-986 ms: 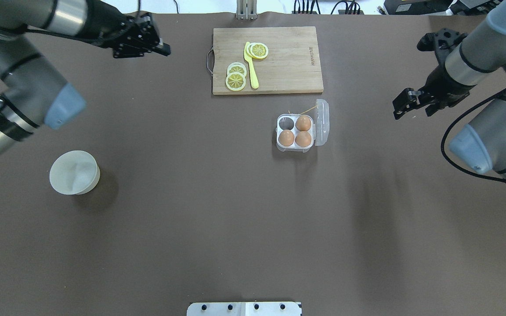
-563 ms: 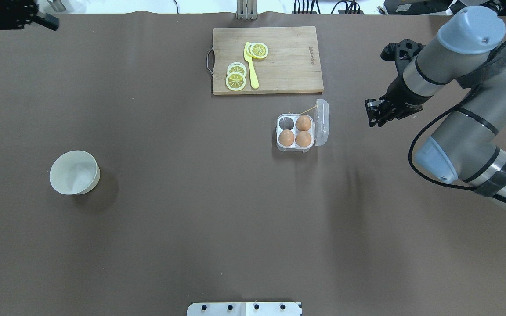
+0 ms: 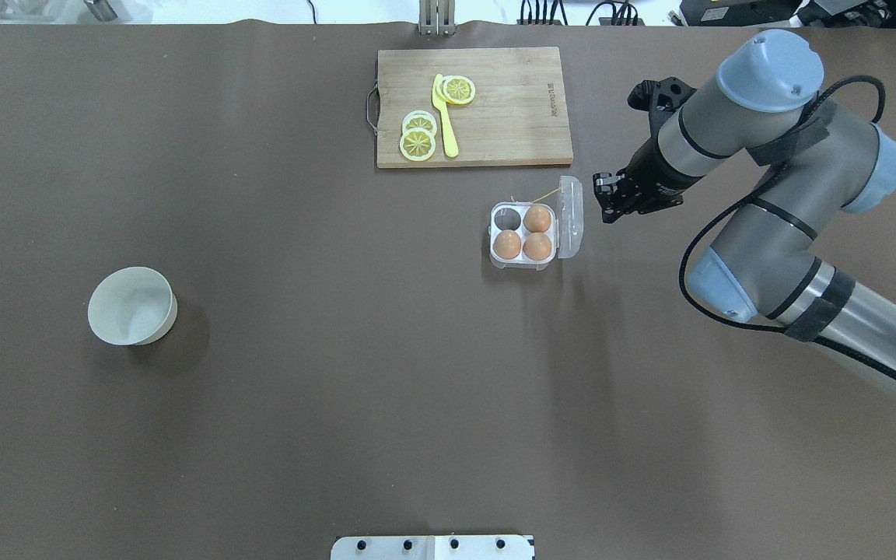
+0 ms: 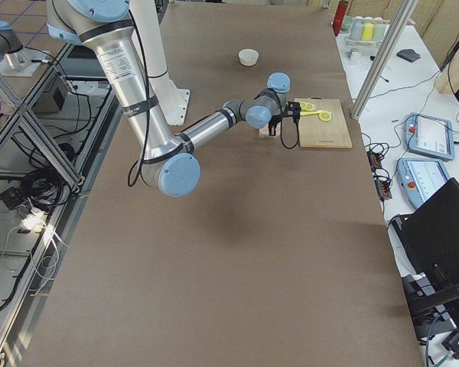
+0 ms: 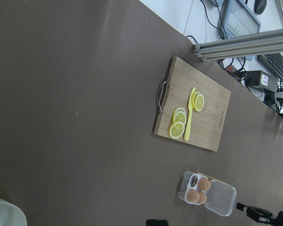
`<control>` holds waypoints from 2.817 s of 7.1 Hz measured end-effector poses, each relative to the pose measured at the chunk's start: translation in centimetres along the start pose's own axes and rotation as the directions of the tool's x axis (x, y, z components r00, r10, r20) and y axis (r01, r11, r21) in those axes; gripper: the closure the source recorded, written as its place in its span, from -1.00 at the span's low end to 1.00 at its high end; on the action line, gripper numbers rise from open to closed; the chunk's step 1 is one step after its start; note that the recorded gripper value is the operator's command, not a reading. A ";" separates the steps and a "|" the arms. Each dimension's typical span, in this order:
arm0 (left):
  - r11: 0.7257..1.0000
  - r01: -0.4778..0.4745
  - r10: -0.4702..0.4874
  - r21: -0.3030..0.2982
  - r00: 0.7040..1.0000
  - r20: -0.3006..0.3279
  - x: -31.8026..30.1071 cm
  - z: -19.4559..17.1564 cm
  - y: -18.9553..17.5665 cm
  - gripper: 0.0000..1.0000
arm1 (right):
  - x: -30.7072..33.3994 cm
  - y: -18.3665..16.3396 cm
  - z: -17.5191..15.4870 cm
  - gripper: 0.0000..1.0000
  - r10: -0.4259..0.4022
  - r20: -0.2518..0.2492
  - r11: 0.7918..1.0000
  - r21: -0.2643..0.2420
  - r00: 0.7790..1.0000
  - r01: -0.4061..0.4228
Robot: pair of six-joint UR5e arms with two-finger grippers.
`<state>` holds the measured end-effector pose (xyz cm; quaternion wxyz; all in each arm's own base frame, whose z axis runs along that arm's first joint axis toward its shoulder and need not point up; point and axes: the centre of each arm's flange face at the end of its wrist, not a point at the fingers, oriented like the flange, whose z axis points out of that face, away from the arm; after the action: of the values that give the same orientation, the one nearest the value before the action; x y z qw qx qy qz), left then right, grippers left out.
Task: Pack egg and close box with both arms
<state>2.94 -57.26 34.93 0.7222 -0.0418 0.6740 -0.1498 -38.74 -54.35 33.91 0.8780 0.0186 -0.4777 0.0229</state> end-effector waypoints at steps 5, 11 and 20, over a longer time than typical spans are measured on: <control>1.000 -0.008 0.008 0.017 1.000 -0.008 -0.2 -1.6 0.2 1.00 | -4.7 0.6 -0.2 1.00 0.059 0.063 0.998 -0.001 0.996 -0.059; 1.000 0.004 -0.003 0.020 1.000 -0.019 -0.7 -3.7 0.1 1.00 | -8.0 0.4 -1.0 1.00 0.103 0.100 0.995 -0.014 0.990 -0.102; 0.921 -0.252 0.131 0.298 0.919 0.373 -26.5 -9.7 0.0 1.00 | 29.5 -3.3 -15.7 1.00 -0.014 -0.001 0.997 0.077 1.000 0.014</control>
<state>-7.90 -48.69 59.54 0.8368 0.1247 0.5012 -0.1817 -9.38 -56.17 50.12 0.8768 0.0558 -0.4763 0.0353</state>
